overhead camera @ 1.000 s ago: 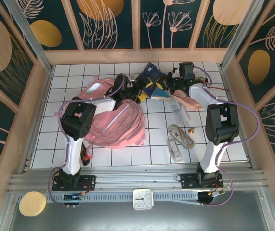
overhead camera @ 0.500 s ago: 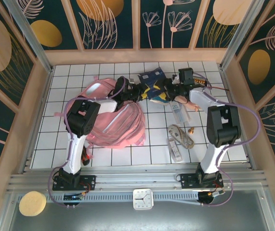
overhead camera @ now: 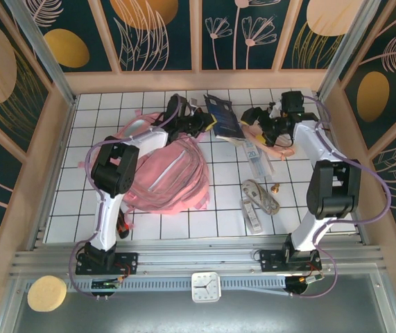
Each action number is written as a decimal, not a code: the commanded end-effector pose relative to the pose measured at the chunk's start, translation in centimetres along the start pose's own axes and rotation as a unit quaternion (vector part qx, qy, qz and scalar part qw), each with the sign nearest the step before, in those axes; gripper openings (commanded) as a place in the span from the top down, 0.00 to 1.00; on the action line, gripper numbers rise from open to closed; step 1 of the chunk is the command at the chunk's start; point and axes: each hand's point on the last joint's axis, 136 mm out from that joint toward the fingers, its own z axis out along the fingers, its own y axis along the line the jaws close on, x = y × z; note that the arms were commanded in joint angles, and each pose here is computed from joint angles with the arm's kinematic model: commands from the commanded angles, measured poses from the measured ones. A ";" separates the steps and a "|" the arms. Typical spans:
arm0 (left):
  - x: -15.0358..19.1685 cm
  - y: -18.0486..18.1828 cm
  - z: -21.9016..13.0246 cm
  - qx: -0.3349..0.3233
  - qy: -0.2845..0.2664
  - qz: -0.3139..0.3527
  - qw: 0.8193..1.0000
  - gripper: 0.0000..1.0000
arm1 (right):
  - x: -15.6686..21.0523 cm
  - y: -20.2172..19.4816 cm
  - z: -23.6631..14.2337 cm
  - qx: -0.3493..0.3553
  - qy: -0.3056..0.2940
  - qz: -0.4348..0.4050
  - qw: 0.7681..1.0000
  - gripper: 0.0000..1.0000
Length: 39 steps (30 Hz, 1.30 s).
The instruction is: Pack books, pencil case, and school supplies into a backpack
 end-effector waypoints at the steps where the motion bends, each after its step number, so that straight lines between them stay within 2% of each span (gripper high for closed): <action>1: -0.2 -4.9 -4.0 0.050 0.025 0.060 0.997 1.00 | 0.5 0.5 0.8 -0.063 0.040 -0.023 0.997 0.01; 6: 1.2 -9.1 -7.0 0.111 0.065 0.086 0.988 1.00 | -0.1 3.5 0.9 -0.150 0.044 -0.053 0.986 0.01; 12: 2.5 -14.2 -10.9 0.224 0.076 0.075 0.969 1.00 | 0.1 4.9 1.7 -0.182 0.054 -0.079 0.979 0.01; 15: 3.3 -16.0 -12.4 0.258 0.084 0.076 0.959 1.00 | -0.1 6.3 1.7 -0.204 0.051 -0.098 0.973 0.01; 21: 4.9 -15.8 -13.5 0.257 0.099 0.080 0.958 1.00 | -0.6 9.3 1.6 -0.250 0.048 -0.121 0.959 0.01; 27: 5.9 -16.0 -14.9 0.285 0.101 0.067 0.951 1.00 | -0.8 11.6 0.9 -0.309 0.046 -0.126 0.941 0.01; 31: 6.3 -14.7 -14.5 0.264 0.108 0.066 0.956 1.00 | -0.4 12.6 0.0 -0.324 0.037 -0.137 0.935 0.01; 34: 6.6 -12.5 -13.6 0.221 0.118 0.067 0.966 1.00 | -0.2 12.6 -1.0 -0.321 0.028 -0.142 0.936 0.06; 38: 6.6 -9.5 -12.7 0.164 0.121 0.087 0.975 1.00 | 0.5 12.7 -2.2 -0.319 0.032 -0.146 0.936 0.29; 39: 6.4 -9.2 -12.6 0.156 0.119 0.088 0.977 1.00 | 0.8 12.8 -2.4 -0.321 0.034 -0.147 0.935 0.38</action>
